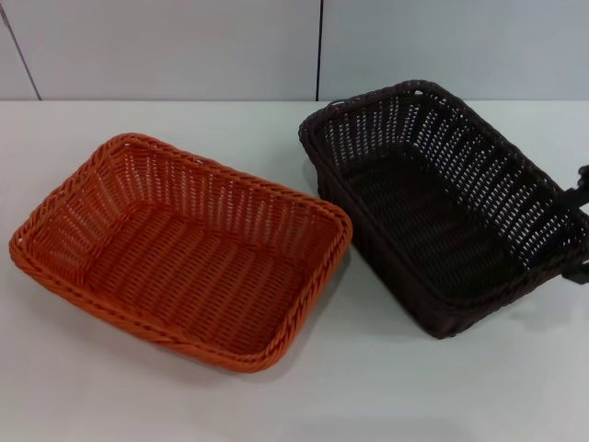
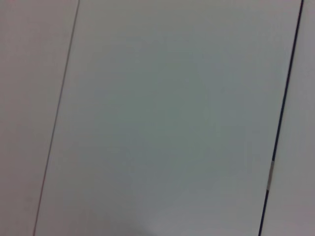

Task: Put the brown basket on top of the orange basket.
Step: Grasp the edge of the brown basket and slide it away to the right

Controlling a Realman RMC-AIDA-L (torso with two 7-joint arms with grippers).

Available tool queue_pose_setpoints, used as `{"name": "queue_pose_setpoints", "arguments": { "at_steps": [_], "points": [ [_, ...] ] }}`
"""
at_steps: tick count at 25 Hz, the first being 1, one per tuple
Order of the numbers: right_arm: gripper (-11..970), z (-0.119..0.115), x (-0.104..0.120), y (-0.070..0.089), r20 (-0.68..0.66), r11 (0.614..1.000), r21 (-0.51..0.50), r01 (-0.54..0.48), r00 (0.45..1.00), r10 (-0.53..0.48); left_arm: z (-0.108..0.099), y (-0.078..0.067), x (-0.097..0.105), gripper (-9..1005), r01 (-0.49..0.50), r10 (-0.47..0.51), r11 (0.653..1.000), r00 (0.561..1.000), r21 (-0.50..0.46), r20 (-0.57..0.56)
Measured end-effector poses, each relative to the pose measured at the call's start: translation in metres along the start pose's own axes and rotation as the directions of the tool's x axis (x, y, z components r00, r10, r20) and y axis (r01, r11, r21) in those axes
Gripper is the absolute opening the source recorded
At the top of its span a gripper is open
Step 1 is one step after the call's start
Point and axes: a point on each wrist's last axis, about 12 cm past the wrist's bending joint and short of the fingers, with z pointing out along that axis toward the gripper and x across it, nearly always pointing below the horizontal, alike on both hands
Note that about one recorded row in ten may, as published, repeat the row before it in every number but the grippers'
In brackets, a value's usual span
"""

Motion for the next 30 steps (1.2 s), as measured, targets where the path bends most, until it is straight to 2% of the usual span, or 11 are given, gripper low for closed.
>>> {"name": "queue_pose_setpoints", "arguments": {
  "at_steps": [6,22,30],
  "points": [
    [815,0.019,-0.002,-0.004,-0.016,0.999,-0.040,0.014,1.000,-0.015,0.000,-0.002,0.000,801,-0.070,0.070,0.998,0.998,0.006,0.001],
    [812,0.055,-0.012,-0.001,-0.081,0.990,-0.127,0.060,0.994,-0.071,0.004,-0.004,-0.004,801,-0.074,0.074,0.997,0.997,0.016,0.018],
    [811,0.084,-0.011,-0.001,-0.155,0.988,-0.140,0.067,0.984,-0.089,0.002,-0.004,-0.003,801,-0.079,0.078,0.997,0.997,0.025,0.021]
  ]
}}
